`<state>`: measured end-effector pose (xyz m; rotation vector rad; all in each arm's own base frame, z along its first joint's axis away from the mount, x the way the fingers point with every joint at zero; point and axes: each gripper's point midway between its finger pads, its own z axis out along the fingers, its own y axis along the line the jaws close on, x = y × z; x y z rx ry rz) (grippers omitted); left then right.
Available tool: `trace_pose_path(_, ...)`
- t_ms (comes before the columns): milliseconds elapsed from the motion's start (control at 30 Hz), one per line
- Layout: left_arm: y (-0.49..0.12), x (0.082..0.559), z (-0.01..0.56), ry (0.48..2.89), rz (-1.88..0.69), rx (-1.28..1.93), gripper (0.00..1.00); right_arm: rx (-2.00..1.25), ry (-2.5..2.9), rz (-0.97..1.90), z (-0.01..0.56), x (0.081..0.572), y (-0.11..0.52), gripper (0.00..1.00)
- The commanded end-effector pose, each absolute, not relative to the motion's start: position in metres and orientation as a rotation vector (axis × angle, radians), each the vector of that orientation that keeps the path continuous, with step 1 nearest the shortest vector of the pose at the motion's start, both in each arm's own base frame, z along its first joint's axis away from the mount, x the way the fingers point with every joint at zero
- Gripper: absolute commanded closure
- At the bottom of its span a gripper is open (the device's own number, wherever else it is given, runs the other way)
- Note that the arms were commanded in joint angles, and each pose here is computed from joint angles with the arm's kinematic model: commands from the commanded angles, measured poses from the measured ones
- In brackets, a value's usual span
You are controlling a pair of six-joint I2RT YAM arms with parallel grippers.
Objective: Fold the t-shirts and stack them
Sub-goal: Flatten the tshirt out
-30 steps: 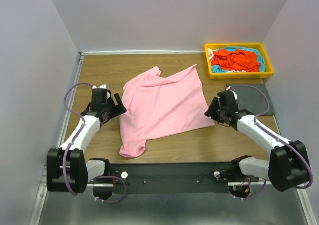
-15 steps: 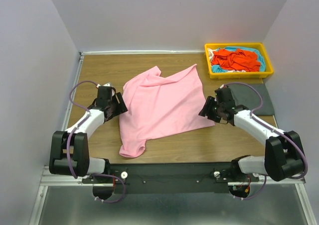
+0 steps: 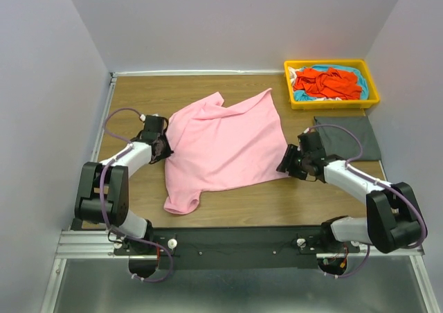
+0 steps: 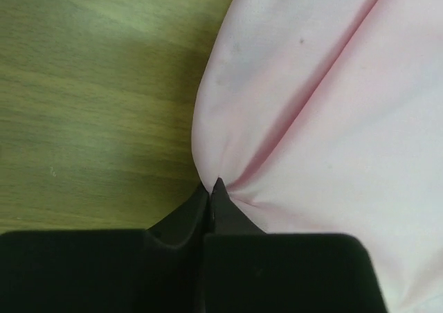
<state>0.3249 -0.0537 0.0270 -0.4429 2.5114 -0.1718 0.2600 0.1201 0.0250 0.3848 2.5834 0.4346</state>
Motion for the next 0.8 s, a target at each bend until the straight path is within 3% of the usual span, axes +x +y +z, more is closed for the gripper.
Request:
trace_pose_path(0,-0.043,0.349,0.047,2.471,-0.014,-0.396,1.0,0.403,2.591,0.393,0.017,0.249,0.111,0.38)
trace_pose_path(200,-0.074,0.357,0.142,2.265,0.562,-0.168,1.0,0.389,2.569,0.368,0.019,0.245,0.104,0.38)
trace_pose_path(233,-0.074,0.36,0.151,2.246,0.579,-0.2,0.84,0.393,2.565,0.362,0.019,0.244,0.103,0.37)
trace_pose_path(300,-0.059,0.354,0.142,2.268,0.681,-0.207,0.68,0.401,2.573,0.35,0.016,0.24,0.101,0.37)
trace_pose_path(333,-0.052,0.351,0.139,2.262,0.718,-0.23,0.5,0.404,2.576,0.361,0.016,0.239,0.102,0.37)
trace_pose_path(500,-0.021,0.339,0.123,2.272,0.94,-0.257,0.23,0.411,2.58,0.367,0.018,0.237,0.103,0.37)
trace_pose_path(567,-0.028,0.341,0.12,2.297,0.878,-0.251,0.17,0.407,2.582,0.374,0.018,0.237,0.104,0.37)
trace_pose_path(767,-0.084,0.365,0.115,2.359,0.187,-0.268,0.18,0.374,2.592,0.399,0.021,0.239,0.108,0.37)
